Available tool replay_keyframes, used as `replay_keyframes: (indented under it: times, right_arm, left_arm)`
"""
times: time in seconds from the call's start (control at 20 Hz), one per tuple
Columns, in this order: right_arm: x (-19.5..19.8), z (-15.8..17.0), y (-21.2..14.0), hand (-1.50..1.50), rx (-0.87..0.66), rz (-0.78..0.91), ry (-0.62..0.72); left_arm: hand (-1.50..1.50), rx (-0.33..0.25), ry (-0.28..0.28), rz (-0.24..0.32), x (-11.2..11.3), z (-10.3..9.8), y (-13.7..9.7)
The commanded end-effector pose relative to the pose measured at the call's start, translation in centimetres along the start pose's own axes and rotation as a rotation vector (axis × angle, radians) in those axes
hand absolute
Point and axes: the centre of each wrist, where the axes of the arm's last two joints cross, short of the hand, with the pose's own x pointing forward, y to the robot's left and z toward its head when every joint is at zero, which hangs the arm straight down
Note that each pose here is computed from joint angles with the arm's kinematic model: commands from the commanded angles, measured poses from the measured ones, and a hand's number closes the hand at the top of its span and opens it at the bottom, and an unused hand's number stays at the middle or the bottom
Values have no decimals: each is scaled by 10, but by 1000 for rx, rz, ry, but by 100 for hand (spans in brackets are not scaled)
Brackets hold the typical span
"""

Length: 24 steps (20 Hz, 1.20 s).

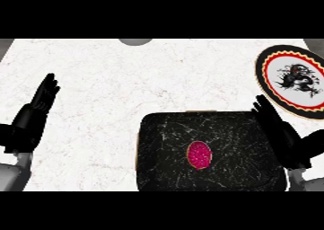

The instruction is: Pick the cupcake from the tray and place it in the plate

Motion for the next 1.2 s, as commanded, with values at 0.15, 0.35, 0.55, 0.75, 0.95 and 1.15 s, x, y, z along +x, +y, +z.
replay_keyframes:
  times: [0.15,0.35,0.55,0.75,0.95,1.15]
  right_arm:
    - [31,4,11,150,-74,-14,-196]
    - [65,16,-69,150,-135,781,-197]
    - [-16,53,26,-150,-485,197,-373]
    - [-33,88,54,-150,-287,332,-351]
    - [-40,105,59,-150,-252,490,-266]
    - [-4,102,67,-150,-244,557,-192]
  left_arm:
    - [0,25,141,51,-9,-10,-9]
    - [0,22,208,50,-19,2,-7]
    - [0,38,271,125,-18,3,-18]
    - [0,19,278,112,-17,-4,-15]
    - [0,-3,262,124,-14,-4,-25]
    - [0,-1,279,127,-19,7,-24]
